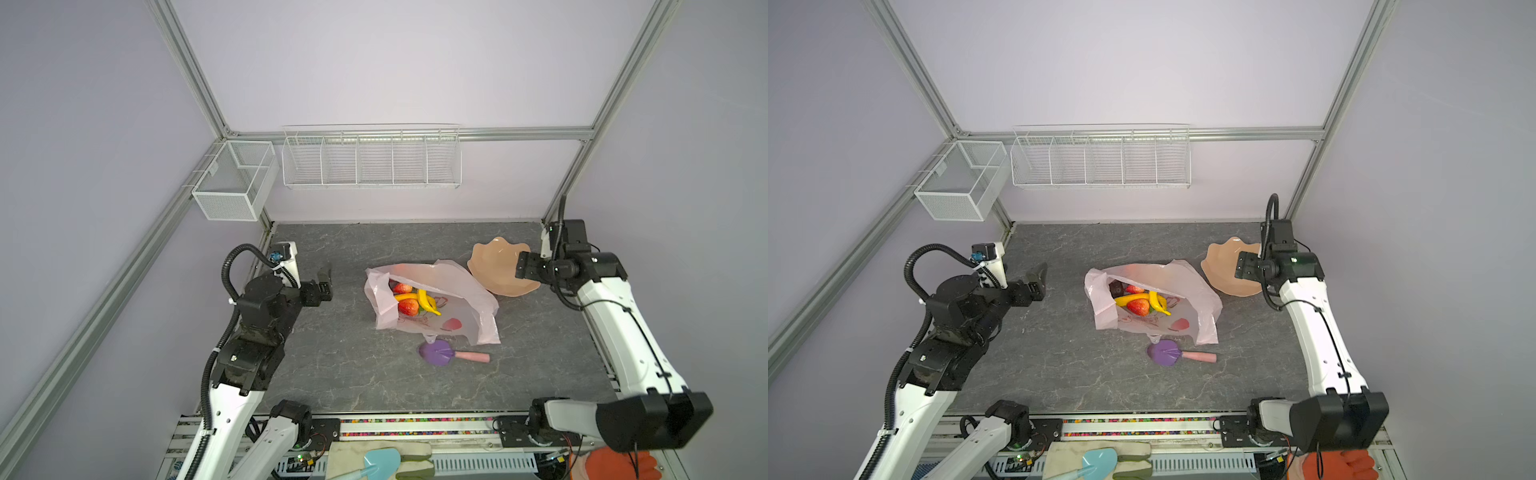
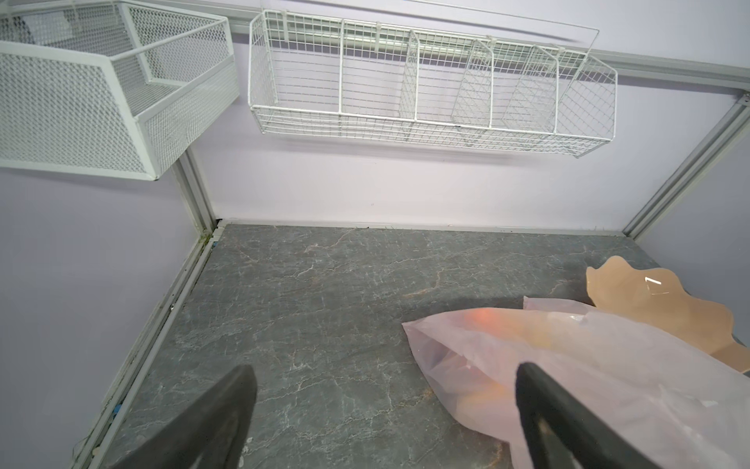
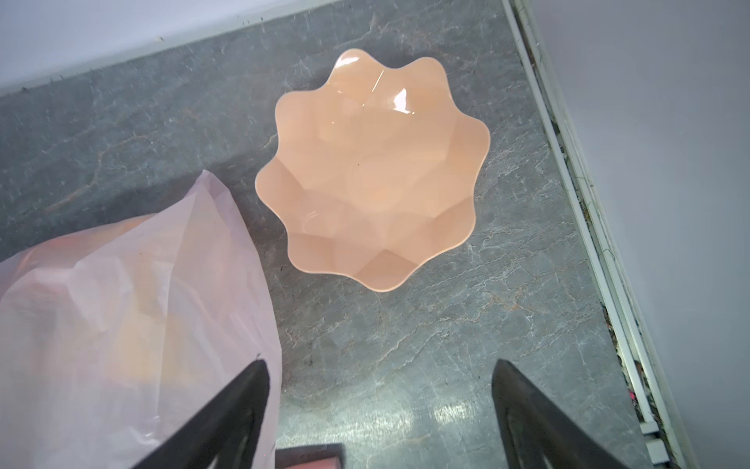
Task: Place the fruits into the plastic bag
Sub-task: Reset both arms
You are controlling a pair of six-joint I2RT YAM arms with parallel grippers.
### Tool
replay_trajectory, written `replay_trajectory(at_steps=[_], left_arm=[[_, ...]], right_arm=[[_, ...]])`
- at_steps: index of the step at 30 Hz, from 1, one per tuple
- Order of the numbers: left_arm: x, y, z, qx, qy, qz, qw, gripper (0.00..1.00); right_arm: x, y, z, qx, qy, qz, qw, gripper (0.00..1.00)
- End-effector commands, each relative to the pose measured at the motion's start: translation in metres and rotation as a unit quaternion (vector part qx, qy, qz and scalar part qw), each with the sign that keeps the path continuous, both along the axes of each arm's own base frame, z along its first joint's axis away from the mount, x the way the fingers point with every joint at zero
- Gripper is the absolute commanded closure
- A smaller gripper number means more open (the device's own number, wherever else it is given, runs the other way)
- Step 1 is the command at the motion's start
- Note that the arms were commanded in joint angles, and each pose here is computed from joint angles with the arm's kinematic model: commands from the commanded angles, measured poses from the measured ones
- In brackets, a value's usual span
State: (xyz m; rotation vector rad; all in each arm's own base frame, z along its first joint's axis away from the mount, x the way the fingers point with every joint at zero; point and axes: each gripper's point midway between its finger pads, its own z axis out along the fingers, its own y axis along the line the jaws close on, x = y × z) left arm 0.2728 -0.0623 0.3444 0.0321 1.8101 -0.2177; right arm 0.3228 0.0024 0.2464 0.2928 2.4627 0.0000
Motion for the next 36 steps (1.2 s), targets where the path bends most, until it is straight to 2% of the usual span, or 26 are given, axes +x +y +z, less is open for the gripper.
replay_trajectory(at_steps=[1,3,6,10,13,16,20,24,28,31,32,34,36], left_arm=[[-0.006,0.018,-0.023,-0.017,0.02,0.054,0.998,0.01],[-0.01,0.022,-0.041,-0.021,0.029,0.065,0.997,0.01],[-0.014,0.03,-0.067,-0.022,0.036,0.086,0.995,0.01],[-0.016,0.045,-0.097,-0.007,0.027,0.125,0.992,0.01],[-0.011,0.056,-0.108,0.034,0.013,0.15,0.988,0.01],[0.003,0.062,-0.116,0.065,-0.007,0.174,0.983,0.01],[0.029,0.066,-0.13,0.052,-0.019,0.195,0.979,0.01],[0.046,0.072,-0.144,0.061,-0.033,0.221,0.973,0.01],[0.062,0.073,-0.167,0.052,-0.055,0.208,0.975,0.01],[0.077,0.069,-0.181,0.053,-0.062,0.188,0.979,0.01],[0.084,0.065,-0.188,0.067,-0.055,0.175,0.981,0.01],[0.092,0.06,-0.189,0.09,-0.06,0.158,0.982,0.01],[0.098,0.061,-0.193,0.083,-0.063,0.141,0.984,0.01]], right_arm=[[-0.007,0.005,-0.014,0.01,-0.051,0.001,0.999,0.12],[-0.019,0.012,-0.023,0.031,-0.087,0.008,0.996,0.12],[-0.034,0.014,-0.045,0.029,-0.126,0.008,0.992,0.12],[-0.045,0.017,-0.071,-0.004,-0.183,0.029,0.983,0.12],[-0.047,0.009,-0.085,-0.033,-0.221,0.024,0.974,0.12],[-0.039,0.003,-0.086,-0.061,-0.25,0.018,0.966,0.12],[-0.014,0.004,-0.087,-0.102,-0.267,0.035,0.958,0.12],[0.01,0.002,-0.094,-0.125,-0.295,0.023,0.947,0.12],[0.029,0.013,-0.099,-0.125,-0.32,0.046,0.938,0.11],[0.035,0.022,-0.12,-0.111,-0.306,0.077,0.942,0.11],[0.036,0.023,-0.115,-0.112,-0.327,0.076,0.935,0.11],[0.034,0.022,-0.119,-0.099,-0.305,0.079,0.944,0.11],[0.032,0.012,-0.116,-0.086,-0.326,0.061,0.94,0.11]])
